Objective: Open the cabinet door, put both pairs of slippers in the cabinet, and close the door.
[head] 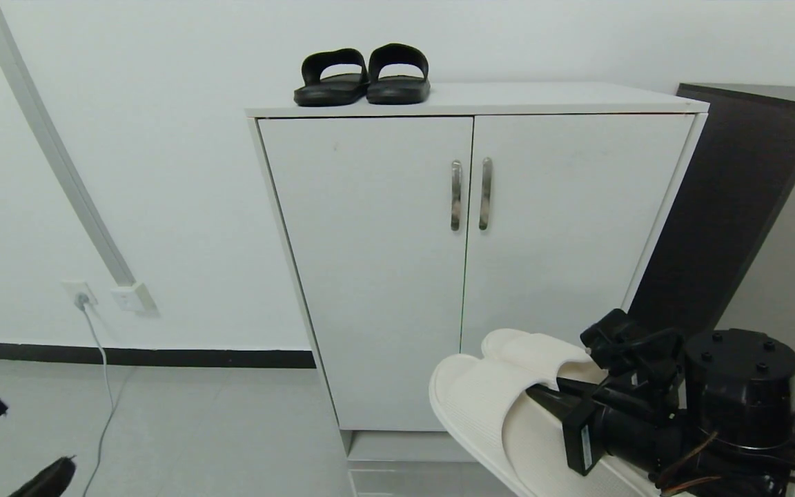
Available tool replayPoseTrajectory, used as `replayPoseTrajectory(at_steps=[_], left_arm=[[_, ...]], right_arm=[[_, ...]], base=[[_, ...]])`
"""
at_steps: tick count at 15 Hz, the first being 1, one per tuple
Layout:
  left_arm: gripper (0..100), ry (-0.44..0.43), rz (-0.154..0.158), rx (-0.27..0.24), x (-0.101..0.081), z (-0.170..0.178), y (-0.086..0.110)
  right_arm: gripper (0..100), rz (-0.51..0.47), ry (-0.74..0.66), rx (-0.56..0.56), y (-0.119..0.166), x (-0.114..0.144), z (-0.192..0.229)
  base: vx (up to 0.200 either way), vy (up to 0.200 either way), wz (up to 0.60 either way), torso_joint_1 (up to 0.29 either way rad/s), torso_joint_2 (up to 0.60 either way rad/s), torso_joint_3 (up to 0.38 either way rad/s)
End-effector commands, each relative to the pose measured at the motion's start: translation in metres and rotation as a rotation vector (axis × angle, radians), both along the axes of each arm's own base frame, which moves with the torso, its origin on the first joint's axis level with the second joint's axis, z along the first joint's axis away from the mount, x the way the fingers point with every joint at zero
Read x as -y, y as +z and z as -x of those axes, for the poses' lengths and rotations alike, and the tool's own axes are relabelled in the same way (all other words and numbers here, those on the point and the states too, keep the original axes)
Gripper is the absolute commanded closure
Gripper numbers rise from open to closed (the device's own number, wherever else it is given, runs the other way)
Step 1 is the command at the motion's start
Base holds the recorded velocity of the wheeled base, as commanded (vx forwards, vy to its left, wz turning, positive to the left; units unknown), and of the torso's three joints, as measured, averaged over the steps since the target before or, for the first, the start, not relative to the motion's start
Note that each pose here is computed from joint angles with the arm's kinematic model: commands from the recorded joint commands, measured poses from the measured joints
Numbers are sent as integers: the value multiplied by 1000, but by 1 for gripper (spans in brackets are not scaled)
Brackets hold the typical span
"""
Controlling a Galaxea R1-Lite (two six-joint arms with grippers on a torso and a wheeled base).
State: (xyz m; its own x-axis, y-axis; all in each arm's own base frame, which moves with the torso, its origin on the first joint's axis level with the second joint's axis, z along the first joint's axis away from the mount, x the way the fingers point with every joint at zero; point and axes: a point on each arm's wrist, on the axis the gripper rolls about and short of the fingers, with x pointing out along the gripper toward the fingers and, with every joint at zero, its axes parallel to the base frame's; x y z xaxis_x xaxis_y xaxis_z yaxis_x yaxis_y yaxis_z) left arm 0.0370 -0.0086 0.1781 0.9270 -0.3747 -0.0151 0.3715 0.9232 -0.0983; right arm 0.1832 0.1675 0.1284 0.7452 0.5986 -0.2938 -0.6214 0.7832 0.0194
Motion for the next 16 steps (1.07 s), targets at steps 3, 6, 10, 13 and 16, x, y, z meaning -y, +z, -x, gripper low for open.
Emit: replayPoseTrajectory(at_steps=[3, 6, 10, 13, 16], left_arm=[[0, -208, 1, -78, 19, -79, 23], [0, -332, 19, -84, 44, -110, 45], [0, -469, 59, -84, 83, -145, 72], [0, -554, 61, -76, 116, -170, 84], [0, -647, 60, -78, 156, -190, 90]], right_arm=[[100, 4, -6, 0, -4, -1, -1], [100, 1, -6, 3, -3, -2, -2], [100, 2, -4, 2, -4, -3, -3], [100, 1, -6, 4, -3, -3, -2], [100, -3, -7, 8, -2, -2, -2]], base=[[0, 0, 0, 0, 0, 0], [0, 0, 0, 0, 0, 0], [0, 0, 0, 0, 0, 0], [0, 0, 0, 0, 0, 0], [0, 0, 0, 0, 0, 0]])
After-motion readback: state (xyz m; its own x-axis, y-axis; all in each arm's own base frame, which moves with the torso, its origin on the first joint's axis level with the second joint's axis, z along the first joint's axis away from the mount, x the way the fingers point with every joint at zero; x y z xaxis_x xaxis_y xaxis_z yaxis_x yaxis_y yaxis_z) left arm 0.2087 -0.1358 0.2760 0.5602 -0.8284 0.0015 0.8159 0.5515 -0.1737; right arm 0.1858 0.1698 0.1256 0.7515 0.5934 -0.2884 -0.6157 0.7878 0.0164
